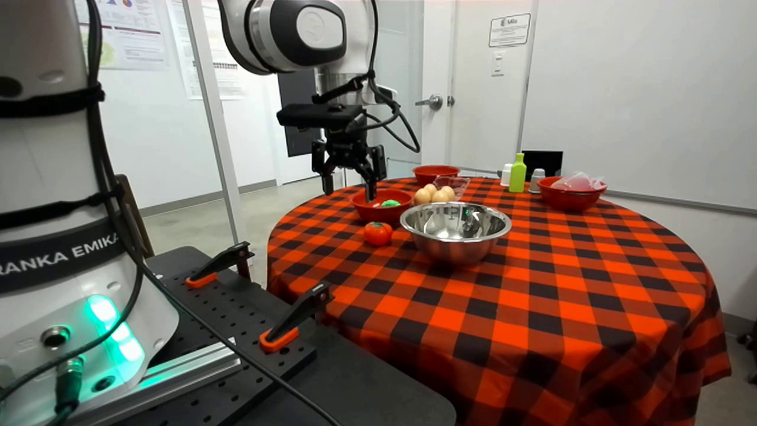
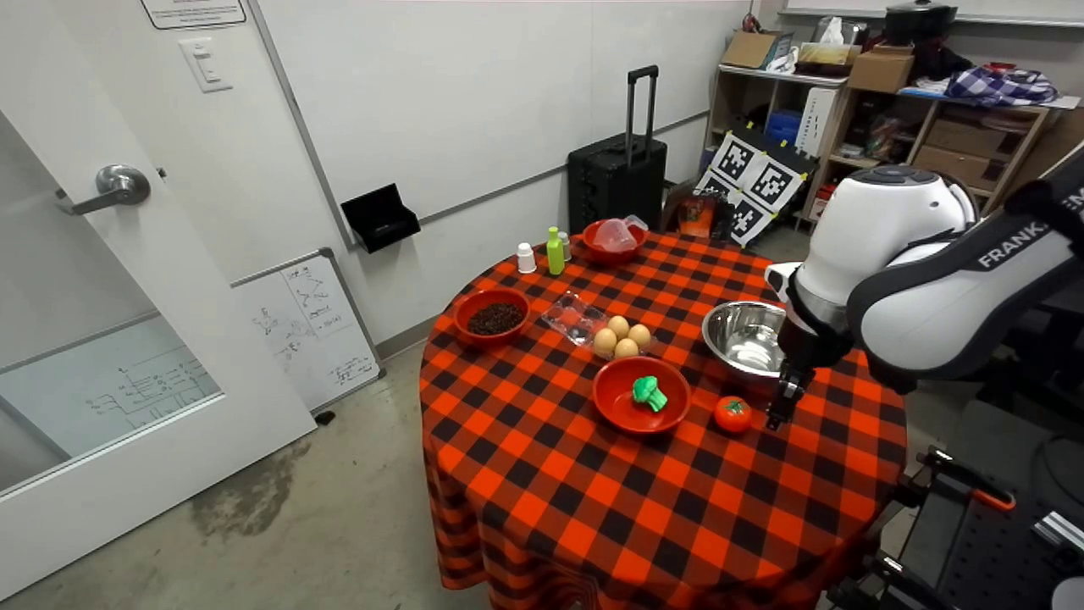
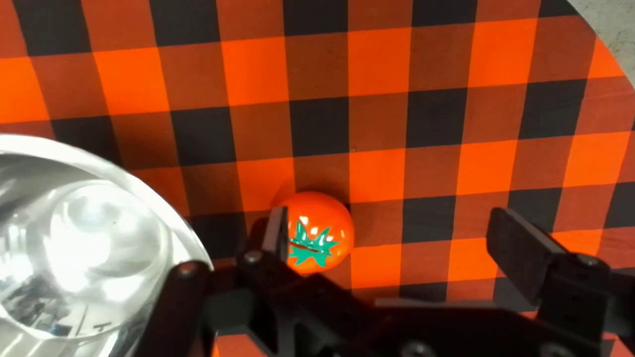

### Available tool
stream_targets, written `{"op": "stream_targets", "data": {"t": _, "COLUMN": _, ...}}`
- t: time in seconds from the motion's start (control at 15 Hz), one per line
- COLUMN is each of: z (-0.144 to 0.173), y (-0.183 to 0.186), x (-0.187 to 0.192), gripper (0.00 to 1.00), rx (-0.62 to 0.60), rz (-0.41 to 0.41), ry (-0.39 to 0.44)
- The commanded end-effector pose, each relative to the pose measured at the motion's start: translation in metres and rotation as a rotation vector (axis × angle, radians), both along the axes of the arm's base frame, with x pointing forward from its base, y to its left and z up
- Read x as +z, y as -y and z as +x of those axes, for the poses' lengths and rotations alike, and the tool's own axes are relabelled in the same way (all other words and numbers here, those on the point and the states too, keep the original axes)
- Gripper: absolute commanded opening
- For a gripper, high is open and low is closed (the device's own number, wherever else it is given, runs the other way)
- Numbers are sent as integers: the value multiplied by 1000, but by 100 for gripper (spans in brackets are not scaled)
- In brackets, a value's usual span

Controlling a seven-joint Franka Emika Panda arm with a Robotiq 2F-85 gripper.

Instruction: Put the tomato toy in the silver bowl then put the broccoli toy on the table

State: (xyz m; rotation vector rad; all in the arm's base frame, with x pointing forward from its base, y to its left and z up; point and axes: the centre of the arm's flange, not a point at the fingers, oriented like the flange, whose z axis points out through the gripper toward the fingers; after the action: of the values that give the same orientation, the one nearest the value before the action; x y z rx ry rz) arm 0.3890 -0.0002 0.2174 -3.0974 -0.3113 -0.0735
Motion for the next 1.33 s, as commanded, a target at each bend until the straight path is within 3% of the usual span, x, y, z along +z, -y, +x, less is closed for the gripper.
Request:
{"op": "stream_targets", "data": {"t": 0.0, "z": 14, "y": -7, "x": -30, "gripper": 100, "rx": 15, "rz": 7, "ry": 40}}
{"op": "stream_targets", "data": {"t": 0.8, "z": 43, "y": 3, "x": -76, "gripper": 100, "rx": 35, "rz": -78, "ry": 108}}
{"op": "stream_targets", "data": {"t": 1.27, "z": 61, "y": 9, "x": -90, "gripper": 100, "rx": 40, "rz": -83, "ry": 90}}
